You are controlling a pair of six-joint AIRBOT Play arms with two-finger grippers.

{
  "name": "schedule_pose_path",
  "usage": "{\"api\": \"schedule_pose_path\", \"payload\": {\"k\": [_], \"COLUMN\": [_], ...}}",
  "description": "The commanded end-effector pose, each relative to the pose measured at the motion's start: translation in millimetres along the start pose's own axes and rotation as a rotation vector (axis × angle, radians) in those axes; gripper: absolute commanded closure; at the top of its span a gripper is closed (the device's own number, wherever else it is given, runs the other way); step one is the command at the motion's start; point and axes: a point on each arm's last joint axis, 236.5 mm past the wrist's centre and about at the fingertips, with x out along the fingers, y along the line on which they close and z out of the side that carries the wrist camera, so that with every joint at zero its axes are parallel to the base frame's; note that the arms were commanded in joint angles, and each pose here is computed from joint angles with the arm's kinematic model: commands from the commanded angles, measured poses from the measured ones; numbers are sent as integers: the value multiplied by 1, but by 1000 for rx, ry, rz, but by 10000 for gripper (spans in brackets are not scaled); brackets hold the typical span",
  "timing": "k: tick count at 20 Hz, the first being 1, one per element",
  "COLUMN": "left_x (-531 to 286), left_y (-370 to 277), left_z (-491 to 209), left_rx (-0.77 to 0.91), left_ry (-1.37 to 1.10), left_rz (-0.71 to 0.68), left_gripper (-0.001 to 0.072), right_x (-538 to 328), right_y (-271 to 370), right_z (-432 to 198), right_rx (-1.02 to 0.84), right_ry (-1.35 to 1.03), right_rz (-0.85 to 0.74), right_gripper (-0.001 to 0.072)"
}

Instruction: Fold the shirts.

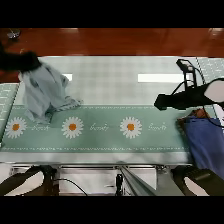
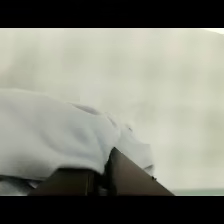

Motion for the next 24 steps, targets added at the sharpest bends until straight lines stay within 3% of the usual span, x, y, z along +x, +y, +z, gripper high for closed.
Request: {"api": "schedule_pose_path", "payload": {"k": [1,8,15,19,24], "left_x": [-110,-276,-268,-200,-81], "left_y": [-101,-219,-313,-331,-276], "left_z": [80,120,20,-58,-188], "left_rx": [76,136,315,277,139], "left_ry": [-319,-609,-366,-203,111], "left_rz": [-265,-661,-957,-952,-795], "left_gripper": [679,679,679,679,678], "right_x": [-43,-102,-129,-129,-131], "right_y": [9,17,19,13,3], "right_z": [3,-9,-13,-12,-6], "right_rx": [-15,-20,-16,2,-2], "right_ry": [-120,-266,-351,-355,-381], "right_rz": [31,73,93,71,26], "right_gripper": [86,86,86,86,86]}}
